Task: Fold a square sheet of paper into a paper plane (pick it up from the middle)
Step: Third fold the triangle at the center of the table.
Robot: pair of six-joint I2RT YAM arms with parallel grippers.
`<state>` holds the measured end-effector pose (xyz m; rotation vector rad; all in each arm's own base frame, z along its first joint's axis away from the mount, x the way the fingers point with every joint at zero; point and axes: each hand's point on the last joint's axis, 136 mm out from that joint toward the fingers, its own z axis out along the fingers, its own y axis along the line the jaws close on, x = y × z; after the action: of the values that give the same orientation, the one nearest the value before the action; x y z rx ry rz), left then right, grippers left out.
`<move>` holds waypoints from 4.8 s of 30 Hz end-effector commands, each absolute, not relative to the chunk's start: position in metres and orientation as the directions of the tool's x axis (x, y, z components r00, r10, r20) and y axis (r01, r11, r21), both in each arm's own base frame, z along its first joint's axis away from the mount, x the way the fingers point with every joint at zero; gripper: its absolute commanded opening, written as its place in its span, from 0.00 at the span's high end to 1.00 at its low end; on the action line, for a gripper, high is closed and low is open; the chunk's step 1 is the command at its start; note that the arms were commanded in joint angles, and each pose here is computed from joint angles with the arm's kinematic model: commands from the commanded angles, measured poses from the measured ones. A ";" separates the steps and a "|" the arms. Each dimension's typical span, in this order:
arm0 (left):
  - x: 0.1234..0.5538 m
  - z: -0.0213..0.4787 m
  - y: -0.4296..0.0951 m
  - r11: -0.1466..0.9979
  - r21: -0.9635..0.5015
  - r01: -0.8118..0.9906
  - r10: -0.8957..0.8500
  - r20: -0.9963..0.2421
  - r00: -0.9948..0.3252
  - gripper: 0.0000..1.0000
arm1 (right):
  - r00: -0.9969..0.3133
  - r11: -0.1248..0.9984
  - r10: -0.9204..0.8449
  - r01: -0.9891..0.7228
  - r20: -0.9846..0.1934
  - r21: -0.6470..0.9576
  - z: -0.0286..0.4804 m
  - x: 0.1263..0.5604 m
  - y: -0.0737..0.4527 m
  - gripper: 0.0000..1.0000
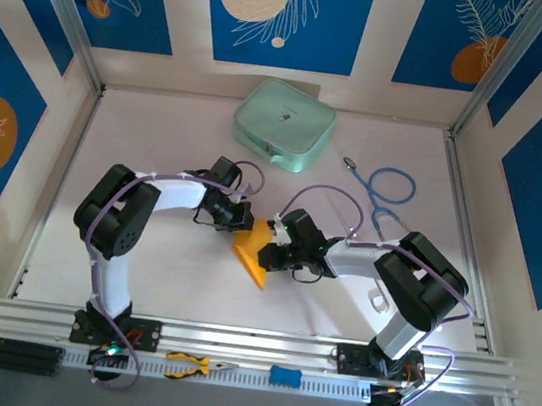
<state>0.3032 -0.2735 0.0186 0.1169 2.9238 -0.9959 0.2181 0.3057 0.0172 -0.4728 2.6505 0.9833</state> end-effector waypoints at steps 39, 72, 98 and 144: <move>0.306 0.084 -0.259 0.807 -0.569 0.158 0.033 -0.223 -0.974 0.74 | -0.923 0.751 -0.223 -0.368 -0.314 0.548 -0.002 0.211 0.302 1.00; 0.223 0.048 -0.280 0.551 -0.835 0.018 -0.070 -0.068 -0.995 1.00 | -0.923 0.762 -0.230 -0.368 -0.309 0.533 -0.002 0.209 0.301 1.00; 0.230 0.051 -0.281 0.588 -0.805 0.083 -0.044 -0.135 -0.990 1.00 | -0.924 0.775 -0.235 -0.366 -0.303 0.516 -0.006 0.208 0.298 1.00; 0.211 -0.013 -0.246 0.750 -0.661 -0.028 -0.076 -0.045 -0.996 1.00 | -0.932 0.741 -0.205 -0.347 -0.298 0.575 0.015 0.213 0.311 0.86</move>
<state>0.2261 -0.2648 0.0175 -0.0491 2.7583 -1.2314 0.2198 0.3137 0.0174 -0.4658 2.6593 0.9641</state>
